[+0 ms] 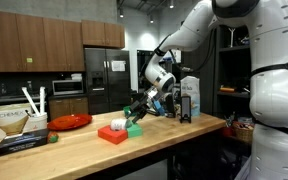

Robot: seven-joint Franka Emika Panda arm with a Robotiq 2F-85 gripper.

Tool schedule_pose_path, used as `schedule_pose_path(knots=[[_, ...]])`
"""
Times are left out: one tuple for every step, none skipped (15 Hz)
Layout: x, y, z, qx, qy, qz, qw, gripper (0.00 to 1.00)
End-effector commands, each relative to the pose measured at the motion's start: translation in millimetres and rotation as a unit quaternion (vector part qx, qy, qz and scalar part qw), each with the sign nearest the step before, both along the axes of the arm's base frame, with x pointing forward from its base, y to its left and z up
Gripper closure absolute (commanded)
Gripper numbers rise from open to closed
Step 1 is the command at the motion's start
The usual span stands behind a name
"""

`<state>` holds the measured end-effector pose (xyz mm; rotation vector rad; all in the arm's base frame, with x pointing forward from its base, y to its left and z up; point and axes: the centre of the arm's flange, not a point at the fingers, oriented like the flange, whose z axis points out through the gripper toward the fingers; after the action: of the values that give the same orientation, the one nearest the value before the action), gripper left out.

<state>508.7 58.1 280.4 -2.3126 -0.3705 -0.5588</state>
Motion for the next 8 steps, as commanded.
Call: schedule_pose_path(knots=[[1,8,4,0.001,-0.016,0.004,0.9999,0.00],[0,9,7,-0.002,-0.020,0.006,0.9998,0.00],[-2,10,11,-0.007,-0.026,0.008,0.9996,0.00],[-3,10,15,-0.019,-0.034,0.011,0.9992,0.00],[-4,10,21,-0.036,-0.047,0.012,0.9982,0.00],[-5,10,28,-0.059,-0.064,0.012,0.9961,0.00],[-5,9,34,-0.080,-0.081,0.013,0.9934,0.00],[-6,10,42,-0.100,-0.099,0.014,0.9900,0.00]])
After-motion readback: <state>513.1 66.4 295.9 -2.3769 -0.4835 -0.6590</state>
